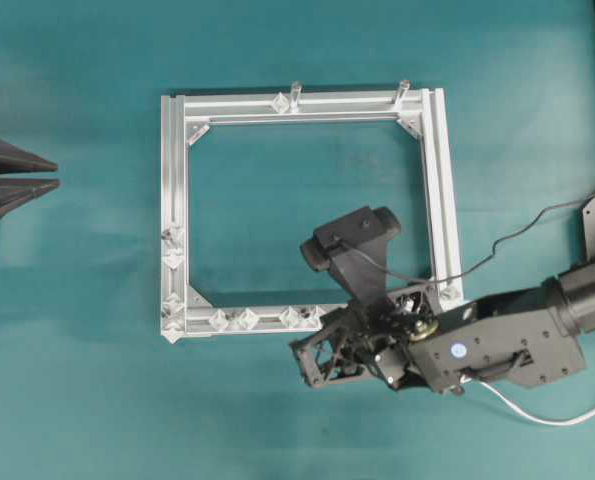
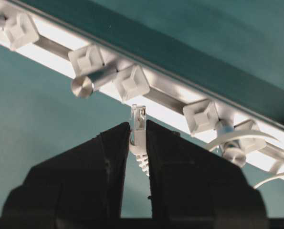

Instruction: Move the cable alternately left and right between 8 closely spaced pins so it hooks onto each one.

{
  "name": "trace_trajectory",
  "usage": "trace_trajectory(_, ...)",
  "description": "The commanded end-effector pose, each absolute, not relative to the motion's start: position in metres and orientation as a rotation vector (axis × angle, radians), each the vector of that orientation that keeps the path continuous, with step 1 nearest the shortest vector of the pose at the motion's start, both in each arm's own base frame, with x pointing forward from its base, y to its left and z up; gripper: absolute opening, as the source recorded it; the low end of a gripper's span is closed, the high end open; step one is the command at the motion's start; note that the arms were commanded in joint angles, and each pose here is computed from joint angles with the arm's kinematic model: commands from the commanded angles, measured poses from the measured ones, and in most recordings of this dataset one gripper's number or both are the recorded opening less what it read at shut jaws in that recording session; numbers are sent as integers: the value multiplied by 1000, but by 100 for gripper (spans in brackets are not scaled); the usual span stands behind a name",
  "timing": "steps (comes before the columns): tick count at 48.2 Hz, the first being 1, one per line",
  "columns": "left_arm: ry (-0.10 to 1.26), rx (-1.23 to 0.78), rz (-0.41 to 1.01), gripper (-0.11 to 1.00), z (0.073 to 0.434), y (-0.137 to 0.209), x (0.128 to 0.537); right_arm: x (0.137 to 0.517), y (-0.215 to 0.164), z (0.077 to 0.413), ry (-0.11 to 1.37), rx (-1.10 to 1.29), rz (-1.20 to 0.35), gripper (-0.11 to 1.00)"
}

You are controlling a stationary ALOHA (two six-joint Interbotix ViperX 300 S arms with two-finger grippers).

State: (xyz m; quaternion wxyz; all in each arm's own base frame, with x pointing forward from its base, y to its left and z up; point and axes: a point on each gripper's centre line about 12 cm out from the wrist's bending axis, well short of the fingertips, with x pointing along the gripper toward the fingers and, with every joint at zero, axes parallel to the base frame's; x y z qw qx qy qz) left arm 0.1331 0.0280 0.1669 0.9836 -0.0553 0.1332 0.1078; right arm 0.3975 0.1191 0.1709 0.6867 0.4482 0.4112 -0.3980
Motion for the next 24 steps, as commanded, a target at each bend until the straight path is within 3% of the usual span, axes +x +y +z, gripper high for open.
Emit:
trace_trajectory(1, 246, -116, 216, 32, 175, 28, 135, 400, 127, 181, 909, 1014, -858, 14)
trace_trajectory(24, 202, -105, 207, 32, 190, 26, 127, 387, 185, 182, 902, 1037, -912, 14)
